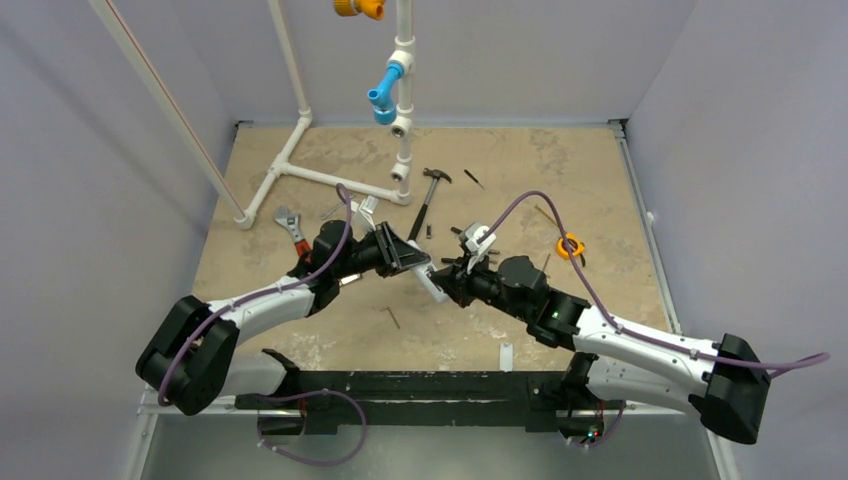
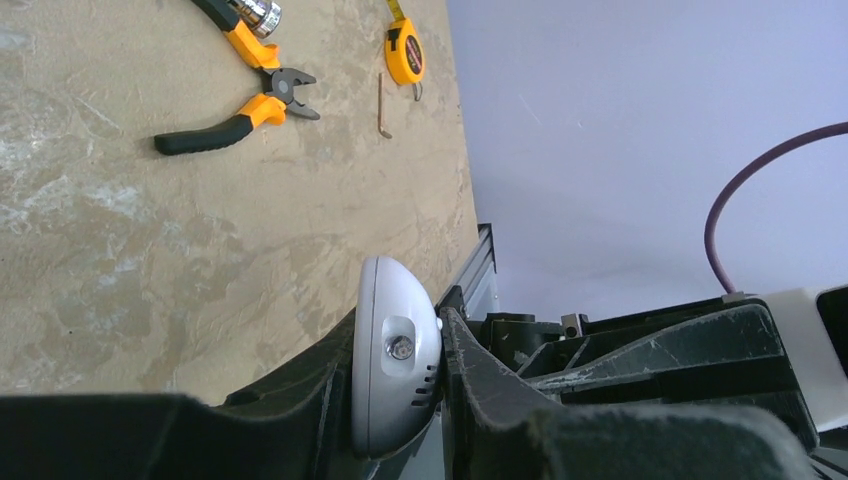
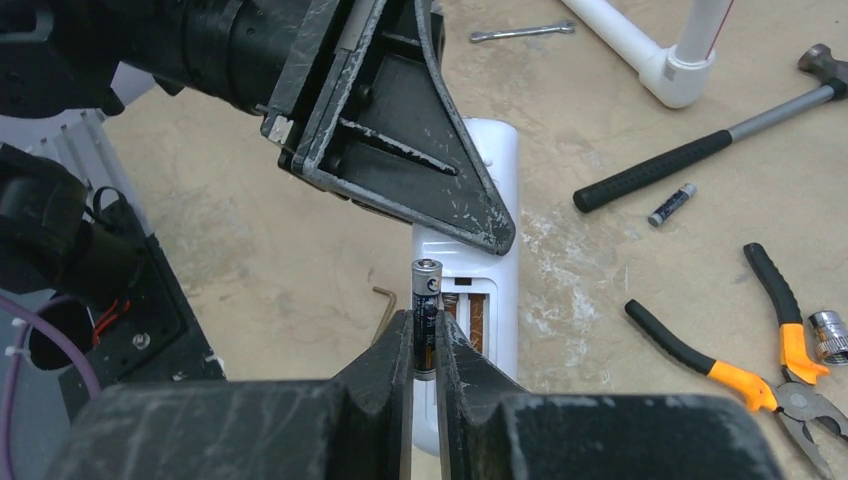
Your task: Load the batteries into the remote control
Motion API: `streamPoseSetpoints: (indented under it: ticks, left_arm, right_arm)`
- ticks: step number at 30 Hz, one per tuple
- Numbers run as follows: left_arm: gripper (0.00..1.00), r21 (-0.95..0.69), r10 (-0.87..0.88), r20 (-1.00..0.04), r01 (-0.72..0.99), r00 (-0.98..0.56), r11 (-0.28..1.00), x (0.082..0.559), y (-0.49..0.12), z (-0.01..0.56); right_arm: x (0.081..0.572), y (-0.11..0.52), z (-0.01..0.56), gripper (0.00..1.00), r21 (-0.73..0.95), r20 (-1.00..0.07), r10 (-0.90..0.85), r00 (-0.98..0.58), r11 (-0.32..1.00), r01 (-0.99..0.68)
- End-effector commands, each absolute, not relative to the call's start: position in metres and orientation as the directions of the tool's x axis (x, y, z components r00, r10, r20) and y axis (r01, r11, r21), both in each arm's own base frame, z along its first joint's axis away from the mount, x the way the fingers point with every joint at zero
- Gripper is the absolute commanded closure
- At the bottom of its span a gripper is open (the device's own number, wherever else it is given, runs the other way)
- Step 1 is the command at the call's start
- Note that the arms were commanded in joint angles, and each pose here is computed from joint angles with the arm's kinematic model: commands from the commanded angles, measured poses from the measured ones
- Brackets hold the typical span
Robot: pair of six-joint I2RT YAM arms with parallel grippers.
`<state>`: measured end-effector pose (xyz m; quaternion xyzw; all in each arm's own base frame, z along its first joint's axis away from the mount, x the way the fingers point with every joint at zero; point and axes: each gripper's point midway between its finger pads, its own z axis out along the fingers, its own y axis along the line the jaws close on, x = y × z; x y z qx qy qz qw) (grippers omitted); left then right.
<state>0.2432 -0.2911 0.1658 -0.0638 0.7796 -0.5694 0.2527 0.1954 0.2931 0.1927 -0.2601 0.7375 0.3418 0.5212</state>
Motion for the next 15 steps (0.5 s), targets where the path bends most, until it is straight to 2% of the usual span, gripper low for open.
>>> streamPoseSetpoints:
  ticks: [1,15]
  left_arm:
    - [1.00,-0.930,-0.408,-0.318,0.198,-0.856,0.310,0.250,-0.297,0.186]
    - [1.00,-0.933,-0.387,-0.320,0.217,-0.865,0.287,0.247,-0.302,0.193]
  right_arm:
    - [0.193,0.302,0.201,1.00,0.182,-0.968,-0.033,-0.250,0.593,-0.784]
    - [0.203,0.293,0.181,1.00,0.099,-0.973,-0.097,-0.212,0.652,-0.751]
